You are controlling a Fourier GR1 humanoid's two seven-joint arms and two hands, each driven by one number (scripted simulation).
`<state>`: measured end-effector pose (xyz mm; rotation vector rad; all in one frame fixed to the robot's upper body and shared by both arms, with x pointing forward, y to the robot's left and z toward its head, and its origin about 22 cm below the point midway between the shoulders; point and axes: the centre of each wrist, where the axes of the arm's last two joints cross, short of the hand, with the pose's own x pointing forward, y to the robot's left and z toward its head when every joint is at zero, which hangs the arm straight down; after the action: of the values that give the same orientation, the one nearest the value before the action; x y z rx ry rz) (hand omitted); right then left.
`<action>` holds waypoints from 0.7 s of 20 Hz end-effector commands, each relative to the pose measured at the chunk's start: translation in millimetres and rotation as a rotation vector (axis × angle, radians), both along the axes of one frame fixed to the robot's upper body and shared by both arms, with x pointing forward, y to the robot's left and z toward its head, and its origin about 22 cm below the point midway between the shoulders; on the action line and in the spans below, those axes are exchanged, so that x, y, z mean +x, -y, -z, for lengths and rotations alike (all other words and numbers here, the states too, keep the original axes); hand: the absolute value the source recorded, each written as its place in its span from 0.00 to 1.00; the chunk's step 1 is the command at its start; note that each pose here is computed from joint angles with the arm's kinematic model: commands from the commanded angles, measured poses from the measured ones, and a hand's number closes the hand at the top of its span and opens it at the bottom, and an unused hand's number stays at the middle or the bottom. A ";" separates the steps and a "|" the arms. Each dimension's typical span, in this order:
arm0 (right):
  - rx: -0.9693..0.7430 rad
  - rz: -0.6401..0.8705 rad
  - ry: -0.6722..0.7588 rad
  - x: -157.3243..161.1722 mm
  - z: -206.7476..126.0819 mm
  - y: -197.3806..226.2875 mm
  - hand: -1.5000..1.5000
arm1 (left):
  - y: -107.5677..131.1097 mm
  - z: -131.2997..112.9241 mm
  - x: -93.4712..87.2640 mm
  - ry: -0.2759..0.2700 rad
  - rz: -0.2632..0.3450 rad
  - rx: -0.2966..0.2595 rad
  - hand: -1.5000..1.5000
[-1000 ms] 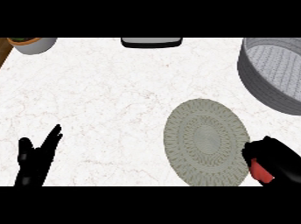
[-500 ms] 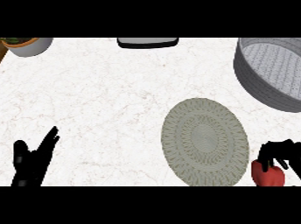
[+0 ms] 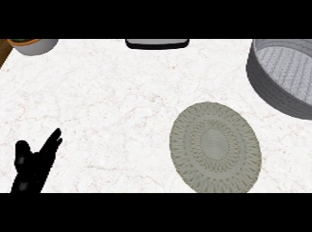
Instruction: Pick the bell pepper from the placemat and place it in the basket
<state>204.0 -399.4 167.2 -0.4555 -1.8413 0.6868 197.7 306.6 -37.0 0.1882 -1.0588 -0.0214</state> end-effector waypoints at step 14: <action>0.059 0.242 -0.048 91.8 -119.5 64.1 1.00 | 12.6 0.3 8.1 -0.038 0.048 -0.010 0.50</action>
<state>271.4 -458.4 292.7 -0.5844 -1.7535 0.4720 207.5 296.0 -34.1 0.1628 -1.0735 -0.0622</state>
